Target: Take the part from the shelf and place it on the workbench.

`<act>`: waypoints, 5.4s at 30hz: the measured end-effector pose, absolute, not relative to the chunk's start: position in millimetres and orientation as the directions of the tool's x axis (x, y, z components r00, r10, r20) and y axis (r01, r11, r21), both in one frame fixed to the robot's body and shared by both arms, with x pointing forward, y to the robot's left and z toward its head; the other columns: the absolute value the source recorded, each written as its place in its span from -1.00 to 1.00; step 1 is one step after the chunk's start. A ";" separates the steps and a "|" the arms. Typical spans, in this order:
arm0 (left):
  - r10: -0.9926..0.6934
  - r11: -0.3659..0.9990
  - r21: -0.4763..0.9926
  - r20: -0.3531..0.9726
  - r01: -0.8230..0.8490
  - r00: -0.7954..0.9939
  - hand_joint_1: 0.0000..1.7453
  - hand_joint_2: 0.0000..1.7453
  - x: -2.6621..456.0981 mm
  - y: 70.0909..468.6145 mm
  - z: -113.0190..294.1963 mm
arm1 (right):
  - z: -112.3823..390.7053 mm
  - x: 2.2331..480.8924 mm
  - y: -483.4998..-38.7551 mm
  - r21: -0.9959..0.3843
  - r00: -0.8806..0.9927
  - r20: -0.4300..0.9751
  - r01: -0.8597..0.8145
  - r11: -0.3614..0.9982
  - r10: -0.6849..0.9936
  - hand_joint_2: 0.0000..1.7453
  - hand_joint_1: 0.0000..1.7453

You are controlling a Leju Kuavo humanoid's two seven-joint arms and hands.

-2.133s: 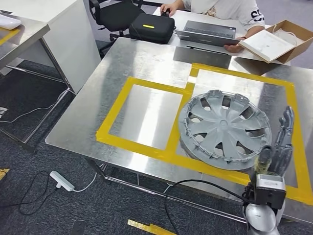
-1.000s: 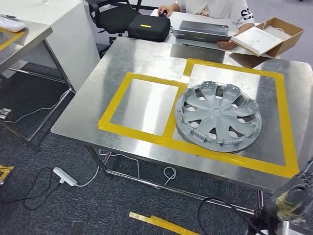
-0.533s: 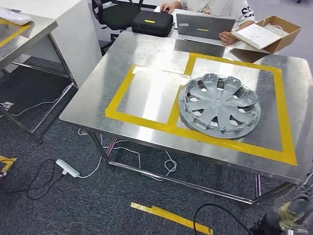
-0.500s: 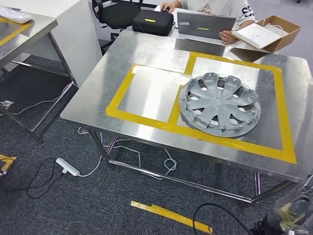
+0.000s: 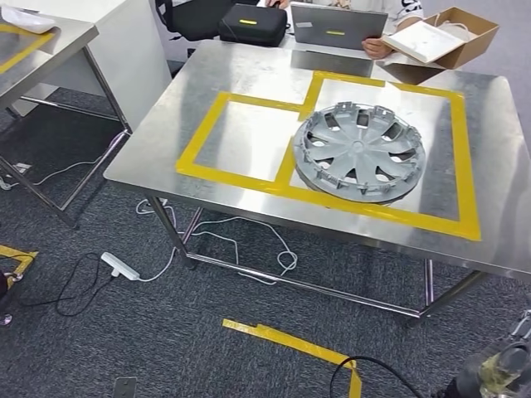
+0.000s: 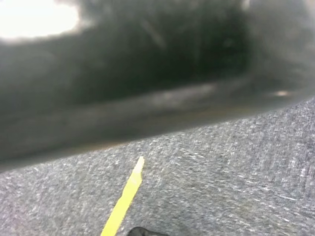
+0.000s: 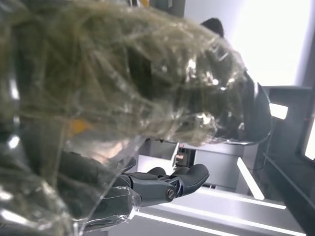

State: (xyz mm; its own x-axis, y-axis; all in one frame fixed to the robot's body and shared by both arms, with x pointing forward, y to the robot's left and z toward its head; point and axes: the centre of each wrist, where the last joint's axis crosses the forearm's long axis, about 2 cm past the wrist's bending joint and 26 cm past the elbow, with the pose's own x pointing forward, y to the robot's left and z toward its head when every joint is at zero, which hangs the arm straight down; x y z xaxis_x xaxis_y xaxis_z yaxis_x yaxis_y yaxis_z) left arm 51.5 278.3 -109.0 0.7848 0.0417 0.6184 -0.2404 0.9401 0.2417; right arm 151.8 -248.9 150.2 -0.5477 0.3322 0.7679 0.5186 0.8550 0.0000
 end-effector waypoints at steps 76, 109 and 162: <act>0.166 0.901 0.220 0.624 -0.375 0.764 -1.00 -1.00 42.3 262.6 -109.3 | -105.5 32.6 -239.5 -0.389 0.929 0.351 0.258 0.884 -0.116 -1.00 -1.00; 0.182 0.891 0.226 0.616 -0.393 0.766 -1.00 -1.00 40.0 262.5 -109.5 | -106.9 31.5 -232.4 -0.316 0.970 0.244 0.086 0.945 -0.007 -1.00 -1.00; 0.208 0.885 0.232 0.577 -0.403 0.790 -1.00 -1.00 34.3 260.0 -109.9 | -106.4 31.7 -217.0 -0.170 0.973 0.162 -0.135 0.976 0.163 -1.00 -1.00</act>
